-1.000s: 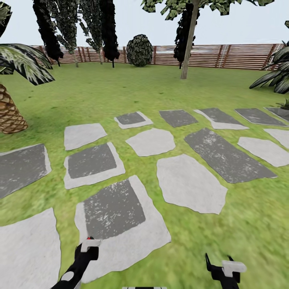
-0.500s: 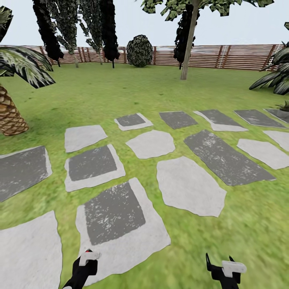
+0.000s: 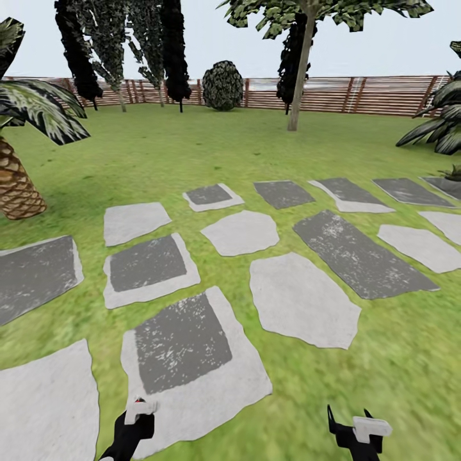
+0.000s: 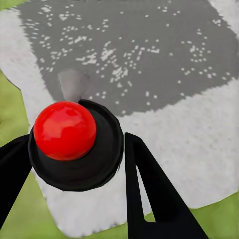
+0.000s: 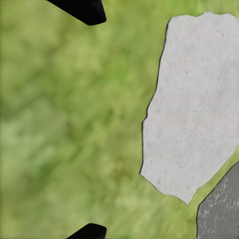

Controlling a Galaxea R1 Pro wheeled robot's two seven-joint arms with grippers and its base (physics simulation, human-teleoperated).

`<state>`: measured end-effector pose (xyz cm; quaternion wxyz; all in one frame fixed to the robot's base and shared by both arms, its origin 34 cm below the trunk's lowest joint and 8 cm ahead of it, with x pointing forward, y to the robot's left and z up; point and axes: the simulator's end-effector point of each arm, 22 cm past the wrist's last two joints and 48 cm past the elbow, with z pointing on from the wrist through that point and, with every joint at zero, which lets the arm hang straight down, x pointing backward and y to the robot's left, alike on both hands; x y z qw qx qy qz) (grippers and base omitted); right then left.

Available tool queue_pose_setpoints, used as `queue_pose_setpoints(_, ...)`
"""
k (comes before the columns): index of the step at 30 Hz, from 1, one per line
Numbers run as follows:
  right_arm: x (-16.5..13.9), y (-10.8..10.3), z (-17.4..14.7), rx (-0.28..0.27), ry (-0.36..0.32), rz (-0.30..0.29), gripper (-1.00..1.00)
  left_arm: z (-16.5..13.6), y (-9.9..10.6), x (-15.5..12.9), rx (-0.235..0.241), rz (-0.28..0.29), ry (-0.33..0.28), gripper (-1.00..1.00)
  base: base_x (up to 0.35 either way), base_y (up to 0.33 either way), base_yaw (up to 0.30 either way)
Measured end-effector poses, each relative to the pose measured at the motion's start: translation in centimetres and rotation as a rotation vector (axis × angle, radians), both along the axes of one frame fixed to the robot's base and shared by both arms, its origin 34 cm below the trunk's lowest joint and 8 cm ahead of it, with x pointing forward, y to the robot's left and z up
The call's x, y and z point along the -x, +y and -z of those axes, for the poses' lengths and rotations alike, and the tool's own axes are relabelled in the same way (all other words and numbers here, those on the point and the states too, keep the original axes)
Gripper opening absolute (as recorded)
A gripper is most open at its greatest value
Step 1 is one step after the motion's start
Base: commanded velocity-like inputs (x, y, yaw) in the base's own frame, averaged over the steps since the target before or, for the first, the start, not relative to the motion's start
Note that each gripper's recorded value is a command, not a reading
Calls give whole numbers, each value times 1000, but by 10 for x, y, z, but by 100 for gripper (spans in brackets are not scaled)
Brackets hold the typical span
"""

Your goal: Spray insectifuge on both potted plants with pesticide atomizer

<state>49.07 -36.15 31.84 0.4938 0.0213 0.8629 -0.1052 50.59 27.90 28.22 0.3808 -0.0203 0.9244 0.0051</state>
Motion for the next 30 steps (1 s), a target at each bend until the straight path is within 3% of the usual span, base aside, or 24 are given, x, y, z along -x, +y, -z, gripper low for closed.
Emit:
queue_pose_setpoints(15, -6, 1, -9, -1, -23, -2, 100, -7, 0, -2, -1, 0, -17, -100, 0, 0, 3)
queue_pose_setpoints(30, -11, 3, -15, -3, -38, -3, 100, -13, 0, -5, -1, 0, -29, -100, 0, 0, 215)
